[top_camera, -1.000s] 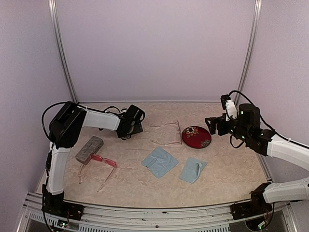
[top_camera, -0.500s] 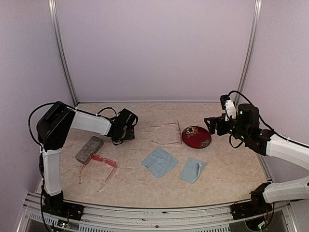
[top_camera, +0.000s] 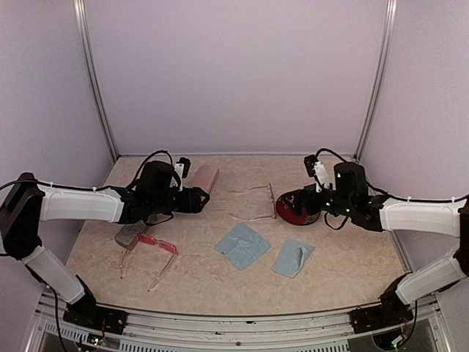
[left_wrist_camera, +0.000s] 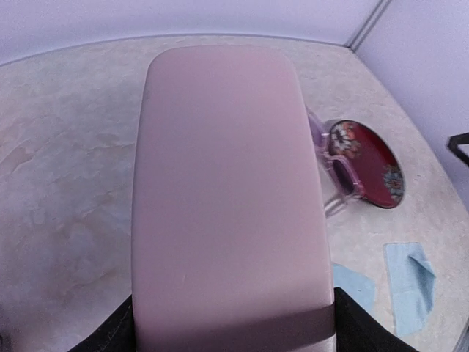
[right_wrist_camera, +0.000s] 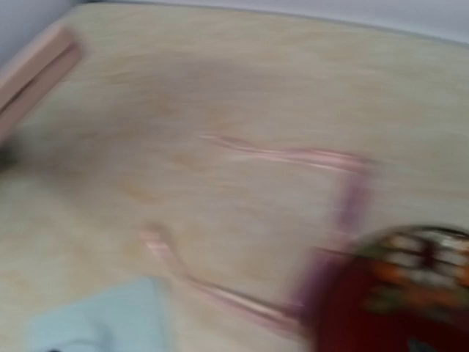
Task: Organize the sunglasses
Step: Pass from the left arm to the right, then pass from the right arm to the left, then pass from the left arm to the right
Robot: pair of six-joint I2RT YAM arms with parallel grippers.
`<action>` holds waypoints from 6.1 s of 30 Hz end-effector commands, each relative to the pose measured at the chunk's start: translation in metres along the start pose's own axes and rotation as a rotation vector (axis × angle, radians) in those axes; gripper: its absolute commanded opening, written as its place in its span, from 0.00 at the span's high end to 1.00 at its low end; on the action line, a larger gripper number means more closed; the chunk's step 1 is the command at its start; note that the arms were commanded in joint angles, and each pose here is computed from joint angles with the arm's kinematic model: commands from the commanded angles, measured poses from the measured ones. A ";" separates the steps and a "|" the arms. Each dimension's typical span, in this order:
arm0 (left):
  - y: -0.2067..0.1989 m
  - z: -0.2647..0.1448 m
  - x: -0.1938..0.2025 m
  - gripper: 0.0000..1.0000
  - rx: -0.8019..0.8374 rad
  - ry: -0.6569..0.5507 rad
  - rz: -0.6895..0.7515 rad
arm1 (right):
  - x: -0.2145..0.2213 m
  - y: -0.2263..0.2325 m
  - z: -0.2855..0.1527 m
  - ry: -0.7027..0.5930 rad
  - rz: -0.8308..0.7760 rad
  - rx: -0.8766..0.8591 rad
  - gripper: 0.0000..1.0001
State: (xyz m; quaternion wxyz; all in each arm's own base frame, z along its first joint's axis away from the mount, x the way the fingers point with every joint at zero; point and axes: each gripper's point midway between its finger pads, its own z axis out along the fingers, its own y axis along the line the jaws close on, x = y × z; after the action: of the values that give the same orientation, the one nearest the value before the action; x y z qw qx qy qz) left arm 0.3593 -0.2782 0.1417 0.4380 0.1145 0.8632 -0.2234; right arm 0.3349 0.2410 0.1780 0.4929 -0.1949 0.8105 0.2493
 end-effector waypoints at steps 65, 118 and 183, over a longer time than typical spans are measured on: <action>-0.183 -0.123 -0.027 1.00 0.943 -0.243 0.021 | -0.062 0.177 -0.014 -0.273 0.081 -0.805 0.03; -0.148 -0.096 -0.019 0.03 0.581 -0.239 0.116 | -0.082 0.100 0.007 -0.078 -0.022 -0.480 0.98; -0.154 -0.025 -0.016 0.98 0.293 -0.107 -0.012 | -0.060 0.149 0.045 0.056 0.163 -0.310 0.09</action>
State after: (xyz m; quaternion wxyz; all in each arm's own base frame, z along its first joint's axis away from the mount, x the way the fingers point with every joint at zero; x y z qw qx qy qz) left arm 0.2829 -0.3973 0.1950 0.4373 0.1770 0.8054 -0.3589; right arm 0.3050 0.3898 0.2462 0.4018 -0.2219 0.7831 0.4197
